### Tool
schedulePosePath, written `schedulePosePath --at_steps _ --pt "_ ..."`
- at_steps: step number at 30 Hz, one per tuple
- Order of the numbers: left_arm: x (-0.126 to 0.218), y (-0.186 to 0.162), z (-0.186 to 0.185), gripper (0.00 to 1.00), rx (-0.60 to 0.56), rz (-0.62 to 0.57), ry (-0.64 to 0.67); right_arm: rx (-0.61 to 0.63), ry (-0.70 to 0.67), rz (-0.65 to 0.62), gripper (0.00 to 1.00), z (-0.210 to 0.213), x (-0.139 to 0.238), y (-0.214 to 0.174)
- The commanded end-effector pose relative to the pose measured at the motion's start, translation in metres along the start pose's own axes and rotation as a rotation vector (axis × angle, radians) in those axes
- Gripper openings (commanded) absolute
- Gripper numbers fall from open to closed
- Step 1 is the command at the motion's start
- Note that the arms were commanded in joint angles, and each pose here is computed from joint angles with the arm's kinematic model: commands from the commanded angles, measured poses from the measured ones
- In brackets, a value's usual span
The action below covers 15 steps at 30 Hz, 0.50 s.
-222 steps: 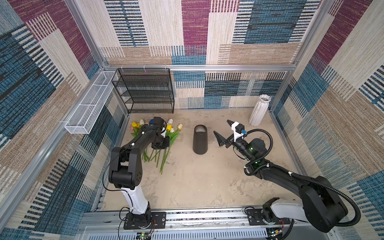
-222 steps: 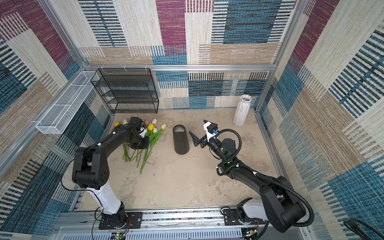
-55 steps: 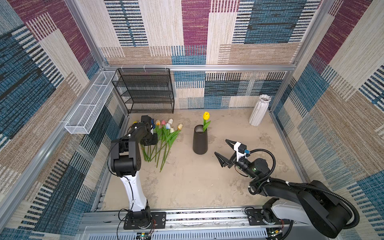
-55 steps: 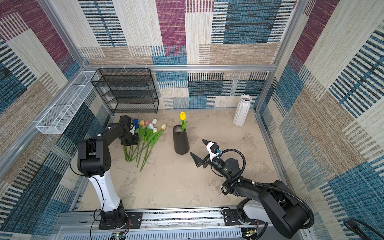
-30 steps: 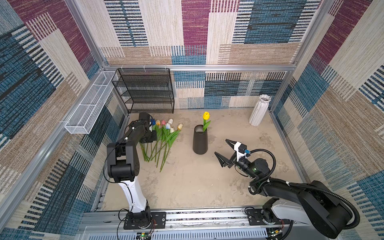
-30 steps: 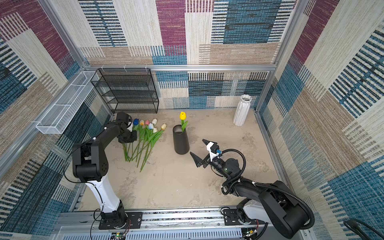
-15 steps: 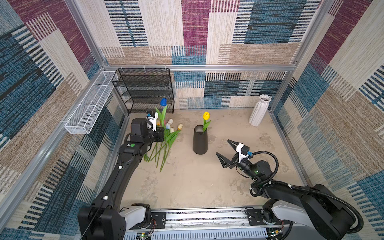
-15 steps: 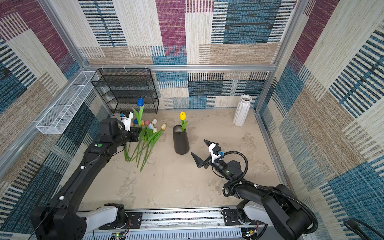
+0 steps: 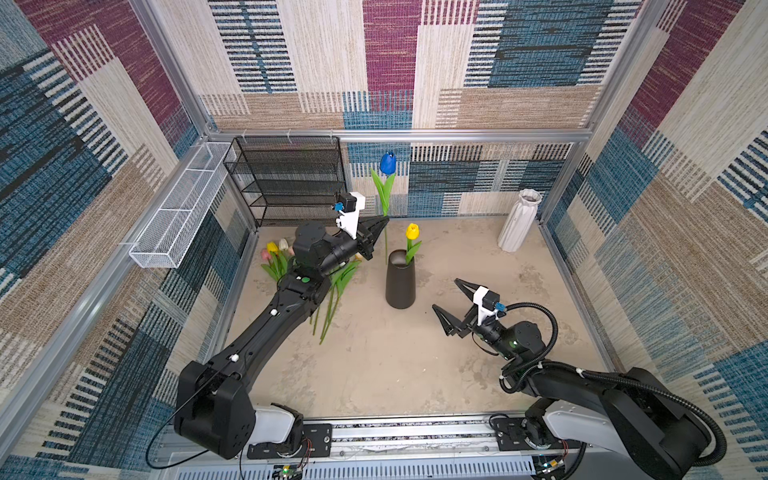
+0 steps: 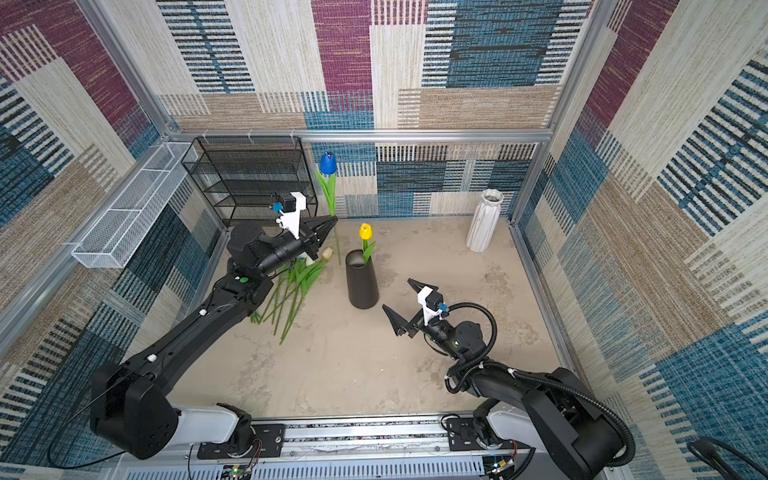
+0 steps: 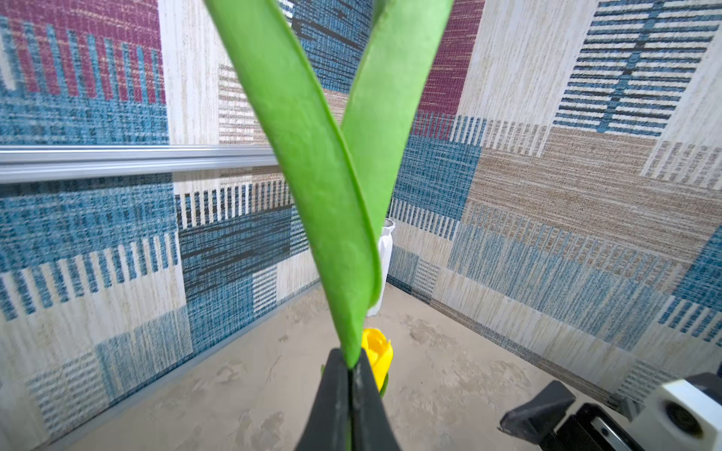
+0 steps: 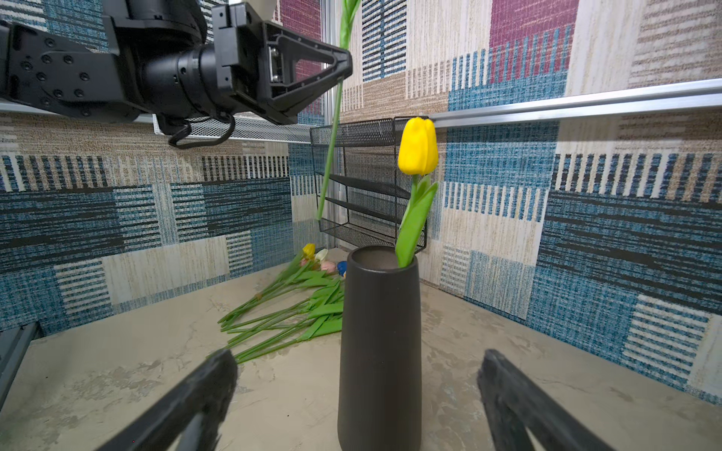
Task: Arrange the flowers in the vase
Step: 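Lift the blue tulip with the left gripper and lower it into the vase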
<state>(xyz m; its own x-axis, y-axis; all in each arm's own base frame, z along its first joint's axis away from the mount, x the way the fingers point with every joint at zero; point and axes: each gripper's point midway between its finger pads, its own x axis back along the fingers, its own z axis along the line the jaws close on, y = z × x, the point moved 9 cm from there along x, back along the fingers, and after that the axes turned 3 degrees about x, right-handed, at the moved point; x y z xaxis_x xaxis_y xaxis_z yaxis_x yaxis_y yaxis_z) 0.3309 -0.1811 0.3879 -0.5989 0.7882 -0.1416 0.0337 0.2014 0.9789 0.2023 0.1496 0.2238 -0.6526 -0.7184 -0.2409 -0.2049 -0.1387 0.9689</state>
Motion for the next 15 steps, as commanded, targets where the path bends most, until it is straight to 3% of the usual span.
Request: schedulePosePath --at_steps 1,15 --pt "-0.011 0.006 0.004 0.00 -0.063 -0.127 -0.034 0.012 -0.001 -0.030 1.00 0.000 0.001 0.005" --pt "-0.034 -0.060 0.030 0.00 -0.047 -0.103 -0.016 0.017 0.009 -0.033 1.00 0.001 0.002 0.004"
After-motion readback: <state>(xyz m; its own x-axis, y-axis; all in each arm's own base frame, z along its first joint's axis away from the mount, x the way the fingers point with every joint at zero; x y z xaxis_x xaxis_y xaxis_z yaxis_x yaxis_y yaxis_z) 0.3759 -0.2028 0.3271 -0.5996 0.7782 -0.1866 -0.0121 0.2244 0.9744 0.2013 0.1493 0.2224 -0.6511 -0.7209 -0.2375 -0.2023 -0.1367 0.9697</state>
